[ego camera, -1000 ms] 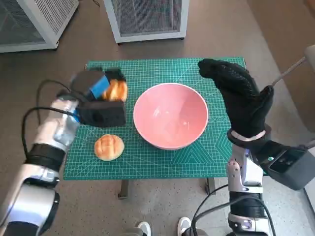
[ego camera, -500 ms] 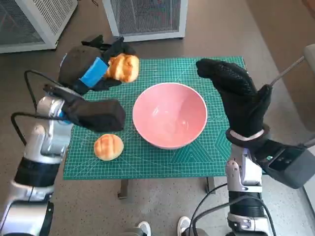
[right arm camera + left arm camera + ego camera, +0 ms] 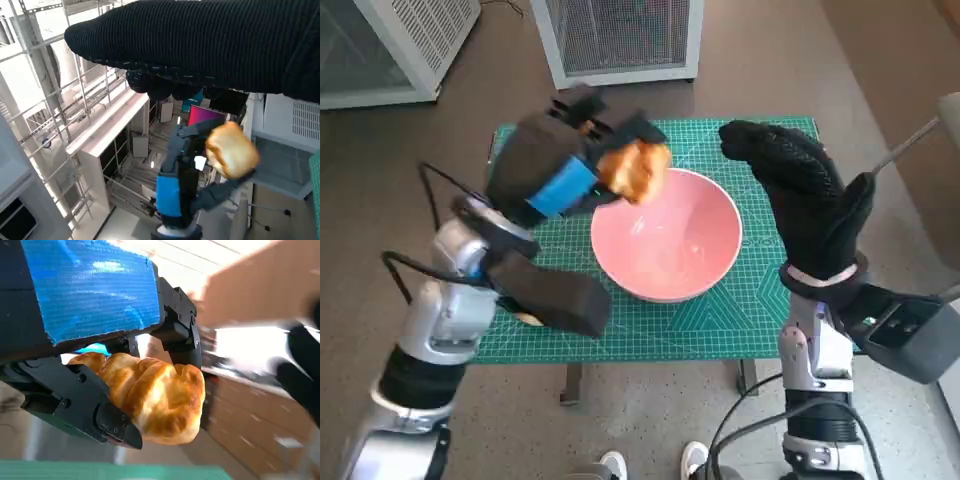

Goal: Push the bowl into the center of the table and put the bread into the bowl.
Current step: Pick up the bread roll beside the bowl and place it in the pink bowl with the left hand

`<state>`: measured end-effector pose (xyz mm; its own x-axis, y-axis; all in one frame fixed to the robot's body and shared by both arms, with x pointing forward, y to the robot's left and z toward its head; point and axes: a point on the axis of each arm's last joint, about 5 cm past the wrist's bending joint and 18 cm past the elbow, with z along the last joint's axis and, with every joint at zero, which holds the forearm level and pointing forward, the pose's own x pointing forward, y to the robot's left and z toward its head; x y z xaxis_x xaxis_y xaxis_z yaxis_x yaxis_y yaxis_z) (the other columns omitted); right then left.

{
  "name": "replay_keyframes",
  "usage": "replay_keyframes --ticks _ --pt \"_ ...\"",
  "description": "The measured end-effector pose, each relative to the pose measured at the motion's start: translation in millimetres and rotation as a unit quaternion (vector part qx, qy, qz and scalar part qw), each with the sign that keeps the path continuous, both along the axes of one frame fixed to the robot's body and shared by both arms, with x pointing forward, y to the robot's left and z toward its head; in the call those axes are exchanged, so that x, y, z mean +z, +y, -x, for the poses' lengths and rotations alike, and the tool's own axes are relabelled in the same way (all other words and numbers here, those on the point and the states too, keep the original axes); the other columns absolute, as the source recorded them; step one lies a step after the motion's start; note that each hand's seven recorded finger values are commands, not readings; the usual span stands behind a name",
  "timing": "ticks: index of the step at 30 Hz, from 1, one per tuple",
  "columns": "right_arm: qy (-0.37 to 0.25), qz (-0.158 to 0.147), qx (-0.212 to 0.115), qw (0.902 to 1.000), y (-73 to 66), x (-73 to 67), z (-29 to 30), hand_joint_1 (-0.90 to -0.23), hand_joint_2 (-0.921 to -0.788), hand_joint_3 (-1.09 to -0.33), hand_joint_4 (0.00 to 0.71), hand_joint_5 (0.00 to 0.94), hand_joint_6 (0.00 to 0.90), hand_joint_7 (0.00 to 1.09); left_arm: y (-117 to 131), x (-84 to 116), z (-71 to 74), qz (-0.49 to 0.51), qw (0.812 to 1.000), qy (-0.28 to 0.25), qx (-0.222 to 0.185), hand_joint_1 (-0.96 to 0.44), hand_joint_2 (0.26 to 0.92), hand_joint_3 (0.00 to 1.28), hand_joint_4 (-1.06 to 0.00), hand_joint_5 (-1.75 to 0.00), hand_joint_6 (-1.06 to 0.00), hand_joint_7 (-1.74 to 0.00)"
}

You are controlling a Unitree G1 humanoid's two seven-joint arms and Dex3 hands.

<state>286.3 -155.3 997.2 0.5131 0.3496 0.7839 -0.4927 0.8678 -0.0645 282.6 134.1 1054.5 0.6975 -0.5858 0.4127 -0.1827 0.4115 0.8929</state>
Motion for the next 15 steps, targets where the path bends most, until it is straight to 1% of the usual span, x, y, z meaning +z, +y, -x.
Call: replay_keyframes --ticks 1,2,3,4,5,8,11,15 --pt "0.001 0.000 0.000 1.0000 0.0 -0.2 0.1 -0.382 -0.921 -0.549 0.497 0.020 0.118 0.91 -1.8 -3.1 -0.9 -0.003 1.000 0.011 -0.007 -0.02 0.879 0.19 -0.40 -0.96 -0.32 -1.08" --pt "0.002 0.000 0.001 1.0000 -0.1 -0.4 0.3 -0.381 -0.921 -0.549 0.497 0.020 0.117 0.91 -3.1 -5.5 -1.9 -0.007 1.000 0.024 -0.012 -0.03 0.864 0.17 -0.33 -0.67 -0.28 -0.84" --pt "0.003 0.000 0.001 1.0000 -0.2 -0.7 0.5 -0.381 -0.921 -0.550 0.497 0.020 0.116 0.91 -4.9 -8.4 -2.9 -0.012 0.999 0.041 -0.018 -0.04 0.864 0.16 -0.32 -0.55 -0.27 -0.74" --pt "0.003 -0.001 0.001 1.0000 -0.3 -0.8 0.6 -0.379 -0.921 -0.550 0.497 0.020 0.116 0.91 -6.3 -11.5 -4.0 -0.019 0.998 0.059 -0.022 -0.09 0.852 0.13 -0.23 -0.36 -0.21 -0.56" --pt "0.003 -0.001 0.001 1.0000 -0.4 -0.8 0.8 -0.377 -0.921 -0.550 0.497 0.020 0.116 0.91 -7.5 -14.0 -4.7 -0.028 0.996 0.075 -0.024 -0.12 0.845 0.11 -0.17 -0.23 -0.17 -0.45" --pt "0.003 -0.001 0.001 1.0000 -0.8 -0.9 1.4 -0.374 -0.921 -0.550 0.498 0.021 0.116 0.91 -9.6 -18.8 -5.7 -0.059 0.991 0.120 -0.025 -0.27 0.833 0.08 -0.07 -0.07 -0.09 -0.30" --pt "0.002 0.000 0.000 1.0000 -1.7 -1.2 2.4 -0.372 -0.921 -0.550 0.498 0.021 0.118 0.90 -10.2 -20.3 -6.1 -0.080 0.985 0.147 -0.028 -0.36 0.835 0.06 -0.03 -0.03 -0.07 -0.25" --pt "0.002 0.000 -0.001 1.0000 -2.4 -1.7 3.4 -0.372 -0.921 -0.551 0.499 0.022 0.121 0.90 -9.7 -20.1 -6.1 -0.086 0.984 0.152 -0.031 -0.41 0.842 0.05 -0.02 -0.01 -0.07 -0.24"
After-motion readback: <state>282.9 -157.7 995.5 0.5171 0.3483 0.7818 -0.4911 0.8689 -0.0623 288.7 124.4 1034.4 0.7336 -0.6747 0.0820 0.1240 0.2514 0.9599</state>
